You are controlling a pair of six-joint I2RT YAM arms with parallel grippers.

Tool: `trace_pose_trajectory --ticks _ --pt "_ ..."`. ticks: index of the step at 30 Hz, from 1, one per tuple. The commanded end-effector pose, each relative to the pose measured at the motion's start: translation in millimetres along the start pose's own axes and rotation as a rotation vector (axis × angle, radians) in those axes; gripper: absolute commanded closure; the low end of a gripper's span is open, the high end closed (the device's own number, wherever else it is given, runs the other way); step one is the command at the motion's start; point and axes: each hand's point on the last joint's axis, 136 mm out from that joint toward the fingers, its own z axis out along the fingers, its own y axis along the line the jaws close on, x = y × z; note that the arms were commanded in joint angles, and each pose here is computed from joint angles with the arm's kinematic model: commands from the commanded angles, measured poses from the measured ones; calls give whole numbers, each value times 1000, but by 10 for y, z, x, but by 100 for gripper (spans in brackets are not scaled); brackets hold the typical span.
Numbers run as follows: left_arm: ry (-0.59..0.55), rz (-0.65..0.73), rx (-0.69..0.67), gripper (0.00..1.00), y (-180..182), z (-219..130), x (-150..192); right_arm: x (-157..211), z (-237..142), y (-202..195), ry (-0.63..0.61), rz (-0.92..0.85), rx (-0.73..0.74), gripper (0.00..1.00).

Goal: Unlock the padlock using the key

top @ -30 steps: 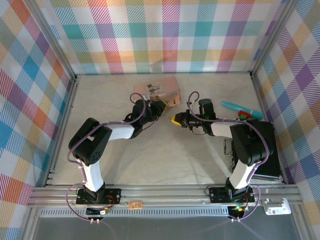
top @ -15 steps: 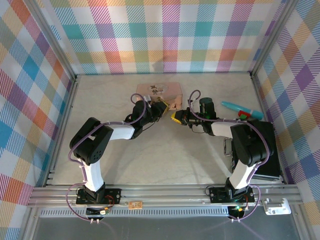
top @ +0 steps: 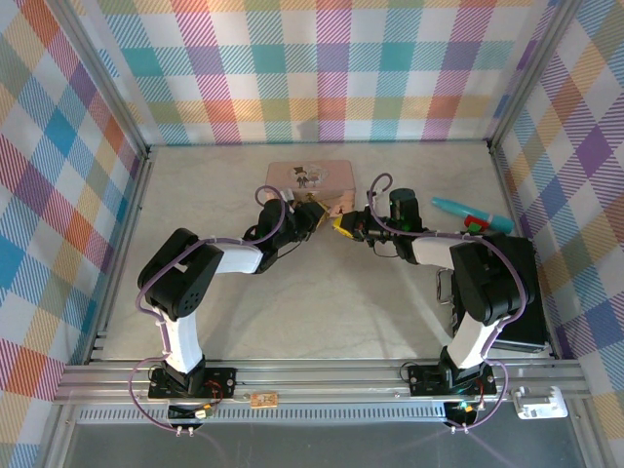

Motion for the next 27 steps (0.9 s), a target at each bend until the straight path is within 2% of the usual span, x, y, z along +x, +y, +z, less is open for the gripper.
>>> trace_pose_trajectory --ticks 1,16,27 --pt "-8 20 107 100 -288 -7 -28 -79 51 123 -5 -37 -29 100" --pt "-20 15 102 100 -307 -33 -45 60 -11 -108 -15 9 45 100" --pt "-17 26 101 100 -340 -58 -34 29 68 -10 0 -15 26 100"
